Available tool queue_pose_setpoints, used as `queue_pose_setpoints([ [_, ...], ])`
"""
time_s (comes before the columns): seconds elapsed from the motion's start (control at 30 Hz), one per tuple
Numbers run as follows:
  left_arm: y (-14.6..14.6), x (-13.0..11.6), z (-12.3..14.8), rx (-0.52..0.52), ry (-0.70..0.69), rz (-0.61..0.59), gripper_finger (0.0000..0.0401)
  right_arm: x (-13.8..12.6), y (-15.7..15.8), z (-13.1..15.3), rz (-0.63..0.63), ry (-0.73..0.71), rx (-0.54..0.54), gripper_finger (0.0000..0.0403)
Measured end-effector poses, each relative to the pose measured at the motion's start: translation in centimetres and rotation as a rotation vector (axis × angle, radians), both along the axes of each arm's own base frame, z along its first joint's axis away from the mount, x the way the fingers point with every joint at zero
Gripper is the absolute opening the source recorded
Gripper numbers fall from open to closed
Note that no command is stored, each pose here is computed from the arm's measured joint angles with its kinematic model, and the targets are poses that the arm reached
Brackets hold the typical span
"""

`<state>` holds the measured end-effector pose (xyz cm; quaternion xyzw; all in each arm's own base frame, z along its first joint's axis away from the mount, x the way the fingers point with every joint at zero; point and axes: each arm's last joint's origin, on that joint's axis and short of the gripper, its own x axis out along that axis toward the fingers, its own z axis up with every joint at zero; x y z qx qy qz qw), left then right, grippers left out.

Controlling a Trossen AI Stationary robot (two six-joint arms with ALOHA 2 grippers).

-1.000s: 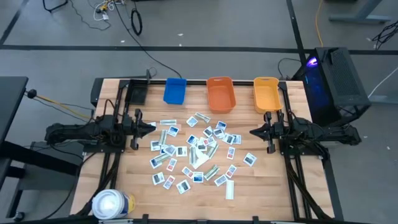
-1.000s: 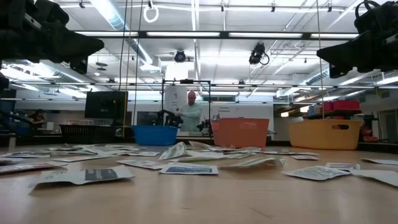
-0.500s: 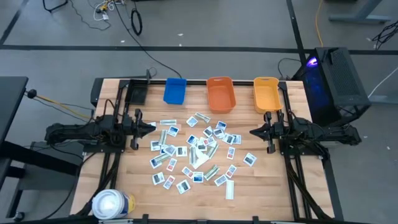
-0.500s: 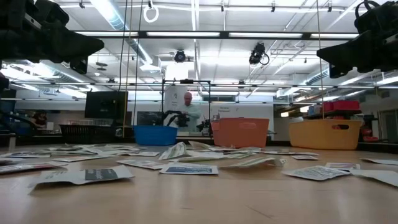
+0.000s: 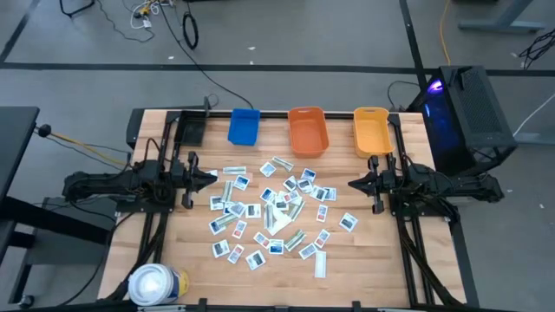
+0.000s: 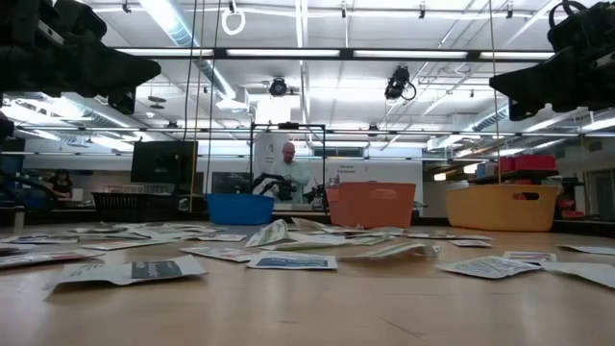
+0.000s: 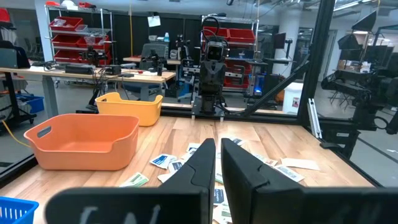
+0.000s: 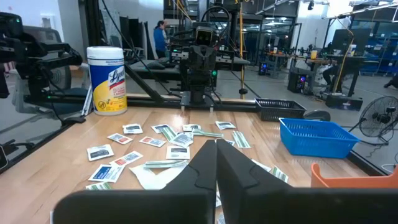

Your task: Pick & Place First Aid Supplies

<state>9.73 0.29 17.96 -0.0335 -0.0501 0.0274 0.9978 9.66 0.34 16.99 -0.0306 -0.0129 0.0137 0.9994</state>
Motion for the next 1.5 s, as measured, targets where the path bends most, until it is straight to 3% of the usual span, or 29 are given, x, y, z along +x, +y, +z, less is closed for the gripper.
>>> queue_pose_setpoints([
  [0.4, 0.0, 0.0, 0.0, 0.0, 0.0, -0.001, 0.0032, 0.0, 0.0, 0.0, 0.0, -0.002, 0.0, 0.0013],
  [0.53, 0.0, 0.0, 0.0, 0.0, 0.0, 0.0, 0.0032, -0.1, 0.0, 0.8, 0.001, -0.087, 0.004, 0.0013],
  [0.63, 0.0, 0.0, 0.0, 0.0, 0.0, 0.0, 0.0032, -0.2, 0.1, 1.8, 0.039, -0.183, 0.087, 0.0013],
  [0.83, 0.0, 0.0, 0.0, 0.0, 0.0, -0.001, 0.0032, -1.2, 0.1, 4.4, 0.127, -0.459, 0.294, 0.0013],
  [1.03, 0.0, 0.0, 0.0, 0.0, 0.0, 0.0, 0.0032, -2.7, 0.0, 6.9, 0.139, -0.706, 0.296, 0.0013],
  [1.3, 0.0, 0.0, 0.0, 0.0, 0.0, 0.0, 0.0032, -4.1, -0.6, 12.0, -0.078, -0.76, 0.26, 0.0013],
  [1.5, 0.0, 0.0, 0.0, 0.0, 0.0, 0.0, 0.0032, -4.7, -0.7, 17.0, -0.107, -0.747, 0.287, 0.0013],
])
